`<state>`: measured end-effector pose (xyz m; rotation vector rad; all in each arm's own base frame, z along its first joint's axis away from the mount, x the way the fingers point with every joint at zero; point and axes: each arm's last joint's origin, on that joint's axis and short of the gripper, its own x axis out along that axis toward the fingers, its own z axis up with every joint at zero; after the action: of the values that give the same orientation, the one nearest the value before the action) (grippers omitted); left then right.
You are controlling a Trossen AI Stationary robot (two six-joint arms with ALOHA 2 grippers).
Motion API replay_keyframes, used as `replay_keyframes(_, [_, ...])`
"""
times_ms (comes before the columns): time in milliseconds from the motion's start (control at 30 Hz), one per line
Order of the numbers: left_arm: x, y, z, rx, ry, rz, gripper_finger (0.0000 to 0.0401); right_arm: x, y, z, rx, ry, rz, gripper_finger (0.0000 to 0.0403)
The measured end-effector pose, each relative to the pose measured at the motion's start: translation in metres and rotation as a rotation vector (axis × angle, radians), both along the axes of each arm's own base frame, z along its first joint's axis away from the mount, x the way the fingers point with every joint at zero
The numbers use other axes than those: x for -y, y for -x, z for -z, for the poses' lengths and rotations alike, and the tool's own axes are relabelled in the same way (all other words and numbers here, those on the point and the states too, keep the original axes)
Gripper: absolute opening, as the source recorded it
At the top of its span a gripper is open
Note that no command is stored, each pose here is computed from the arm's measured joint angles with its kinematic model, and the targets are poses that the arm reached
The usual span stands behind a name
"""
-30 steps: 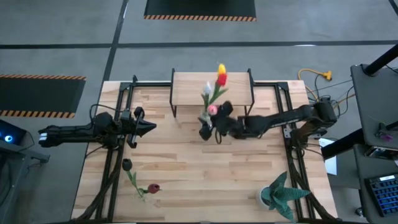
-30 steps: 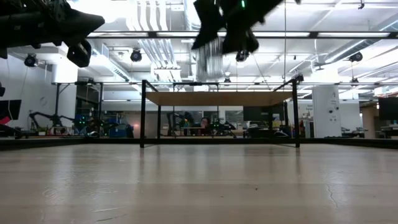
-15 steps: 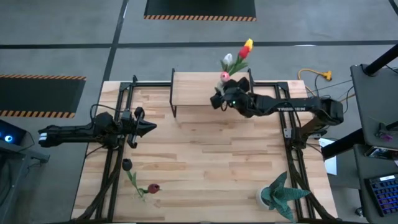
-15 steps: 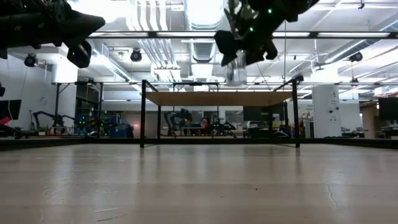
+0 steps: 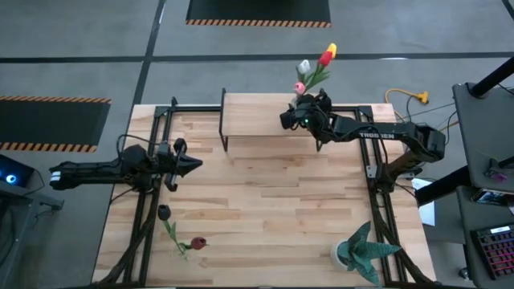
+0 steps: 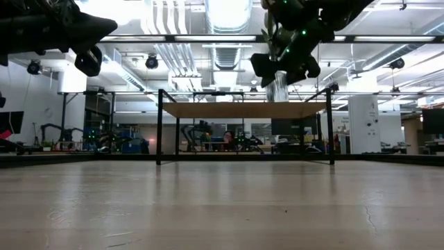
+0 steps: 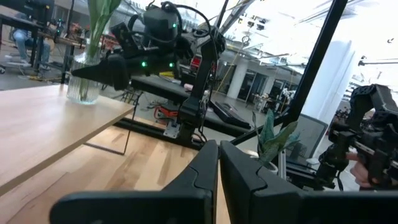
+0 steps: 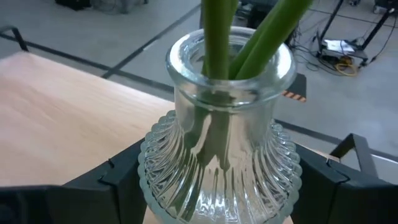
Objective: Pick and place flowers into a vace then onto a shelf
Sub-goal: Put the top transparent vase with the tulips on the shelf, then put the transparent vase with the tulips on the shelf
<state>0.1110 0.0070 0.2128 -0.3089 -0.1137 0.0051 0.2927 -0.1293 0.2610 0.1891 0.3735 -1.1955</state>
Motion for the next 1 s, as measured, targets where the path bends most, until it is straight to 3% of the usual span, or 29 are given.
replay_keyframes(400, [0.0, 0.0, 0.002, -0.024, 0.002, 0.0, 0.0, 0.005, 0.002, 0.004, 0.063, -0.01, 0.004, 0.027])
replay_keyframes(700, [0.0, 0.0, 0.002, -0.024, 0.002, 0.0, 0.0, 0.005, 0.002, 0.004, 0.065, -0.007, 0.005, 0.0359])
replay_keyframes(1000, [0.0, 0.0, 0.002, -0.024, 0.002, 0.0, 0.0, -0.018, 0.01, -0.019, 0.025, 0.034, -0.1, 0.0372])
